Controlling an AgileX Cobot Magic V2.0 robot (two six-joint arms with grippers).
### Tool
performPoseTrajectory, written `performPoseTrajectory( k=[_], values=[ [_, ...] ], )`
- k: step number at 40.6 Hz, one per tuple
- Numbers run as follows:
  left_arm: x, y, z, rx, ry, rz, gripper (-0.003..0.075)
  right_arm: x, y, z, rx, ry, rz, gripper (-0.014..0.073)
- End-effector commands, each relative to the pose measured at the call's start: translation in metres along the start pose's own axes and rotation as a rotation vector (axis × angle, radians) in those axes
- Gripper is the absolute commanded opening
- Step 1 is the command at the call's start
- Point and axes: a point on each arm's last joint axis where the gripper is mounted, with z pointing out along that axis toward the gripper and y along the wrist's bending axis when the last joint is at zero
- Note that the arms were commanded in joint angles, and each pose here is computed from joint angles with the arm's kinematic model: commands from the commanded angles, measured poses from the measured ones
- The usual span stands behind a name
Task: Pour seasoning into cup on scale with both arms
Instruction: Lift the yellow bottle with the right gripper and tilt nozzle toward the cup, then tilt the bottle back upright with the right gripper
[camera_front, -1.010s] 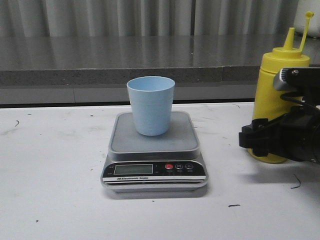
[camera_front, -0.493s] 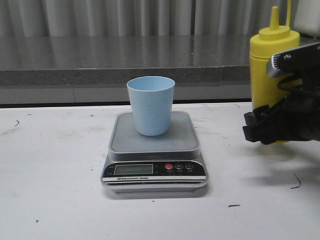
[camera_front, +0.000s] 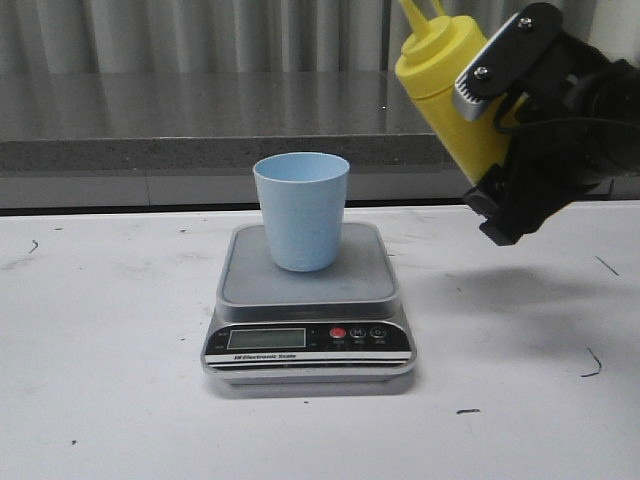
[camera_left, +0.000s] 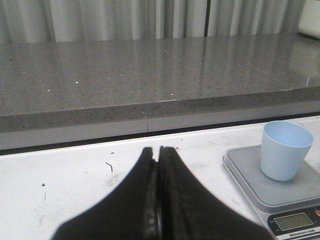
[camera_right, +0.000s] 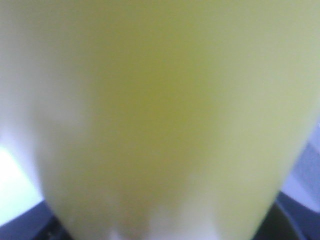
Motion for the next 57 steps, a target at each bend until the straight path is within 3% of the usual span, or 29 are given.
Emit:
performPoseTrajectory(
  k=[1,9,16,34,43,57],
  values=[
    [-0.016,0.000,-0.002,-0.001,-0.101,-0.015,-0.0020,-0.036,-0.029,-0.005,0.105,-0.106,-0.072,0.0239],
    [-0.016,0.000,-0.002,-0.001,-0.101,-0.015,-0.0020,-0.054,-0.043,-0.002,0.113,-0.089,-0.175,0.0239],
    [-0.016,0.000,-0.002,-0.001,-0.101,-0.015,-0.0020,-0.060,-0.050,-0.002,0.147,-0.073,-0.343,0.0239],
    [-0.016,0.000,-0.002,-0.001,-0.101,-0.015,-0.0020,-0.056,-0.057,0.010,0.354,0.008,-0.656,0.0239],
    [-0.016,0.000,-0.002,-0.001,-0.101,-0.015,-0.0020,-0.070,-0.051,0.022,0.434,-0.018,-0.697,0.0239],
    [-0.016,0.000,-0.002,-0.001,-0.101,-0.015,-0.0020,-0.074,-0.046,0.027,0.454,-0.032,-0.720,0.0239]
  ],
)
